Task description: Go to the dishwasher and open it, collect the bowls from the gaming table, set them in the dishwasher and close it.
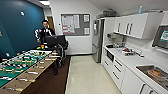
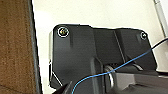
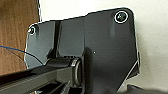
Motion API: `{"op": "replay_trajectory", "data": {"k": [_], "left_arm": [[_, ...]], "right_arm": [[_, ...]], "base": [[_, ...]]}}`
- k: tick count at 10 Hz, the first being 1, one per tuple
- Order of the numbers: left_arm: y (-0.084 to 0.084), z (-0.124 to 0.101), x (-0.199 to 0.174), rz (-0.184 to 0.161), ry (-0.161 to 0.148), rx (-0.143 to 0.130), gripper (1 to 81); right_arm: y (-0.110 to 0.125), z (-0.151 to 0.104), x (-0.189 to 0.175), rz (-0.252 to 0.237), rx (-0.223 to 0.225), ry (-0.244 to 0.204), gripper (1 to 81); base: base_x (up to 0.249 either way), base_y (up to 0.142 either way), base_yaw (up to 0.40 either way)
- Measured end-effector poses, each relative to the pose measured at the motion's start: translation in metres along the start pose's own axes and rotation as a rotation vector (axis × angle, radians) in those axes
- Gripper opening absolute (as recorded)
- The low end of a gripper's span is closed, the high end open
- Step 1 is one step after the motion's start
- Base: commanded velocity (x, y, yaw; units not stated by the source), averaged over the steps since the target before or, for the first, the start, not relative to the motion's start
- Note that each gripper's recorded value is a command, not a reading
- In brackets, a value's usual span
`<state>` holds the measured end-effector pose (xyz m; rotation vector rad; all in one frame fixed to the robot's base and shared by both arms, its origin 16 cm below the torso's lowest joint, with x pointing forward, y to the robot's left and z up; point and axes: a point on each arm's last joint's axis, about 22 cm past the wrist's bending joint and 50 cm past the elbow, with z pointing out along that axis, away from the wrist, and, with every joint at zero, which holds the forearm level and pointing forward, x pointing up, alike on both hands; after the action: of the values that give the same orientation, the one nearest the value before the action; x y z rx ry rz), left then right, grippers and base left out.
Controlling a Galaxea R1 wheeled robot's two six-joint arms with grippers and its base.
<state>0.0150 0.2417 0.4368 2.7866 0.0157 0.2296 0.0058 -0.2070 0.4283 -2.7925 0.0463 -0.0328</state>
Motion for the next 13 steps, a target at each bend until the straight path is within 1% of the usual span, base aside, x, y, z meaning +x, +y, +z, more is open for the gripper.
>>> {"op": "replay_trajectory", "data": {"k": [3, 4, 5, 6, 7, 11, 13], "left_arm": [[0.003, 0.001, 0.000, 0.000, 0.002, -0.004, 81.1], [0.002, 0.001, -0.002, -0.002, -0.003, -0.002, 81.1], [0.002, 0.000, -0.009, -0.007, -0.018, -0.002, 81.1], [0.001, 0.000, -0.016, -0.014, -0.037, -0.001, 81.1], [0.001, -0.001, -0.019, -0.017, -0.045, 0.000, 81.1], [0.002, 0.000, -0.017, -0.017, -0.042, -0.001, 81.1], [0.002, 0.000, -0.017, -0.017, -0.042, -0.002, 81.1]], "right_arm": [[-0.011, 0.004, -0.002, 0.000, 0.010, -0.003, 81.1], [-0.008, 0.005, -0.003, 0.002, -0.003, -0.007, 81.1], [0.001, 0.004, -0.010, 0.007, -0.019, -0.021, 81.1], [0.006, 0.003, -0.021, 0.013, -0.027, -0.047, 81.1], [0.004, 0.004, -0.021, 0.014, -0.025, -0.050, 81.1], [0.003, 0.005, -0.018, 0.007, -0.024, -0.049, 81.1], [0.003, 0.005, -0.017, -0.011, -0.026, -0.046, 81.1]], "base": [[0.000, 0.000, 0.350], [0.000, 0.000, 0.350], [0.000, 0.000, 0.350], [0.000, 0.000, 0.350], [0.000, 0.000, 0.350], [0.000, 0.000, 0.350], [0.000, 0.000, 0.350]]}}
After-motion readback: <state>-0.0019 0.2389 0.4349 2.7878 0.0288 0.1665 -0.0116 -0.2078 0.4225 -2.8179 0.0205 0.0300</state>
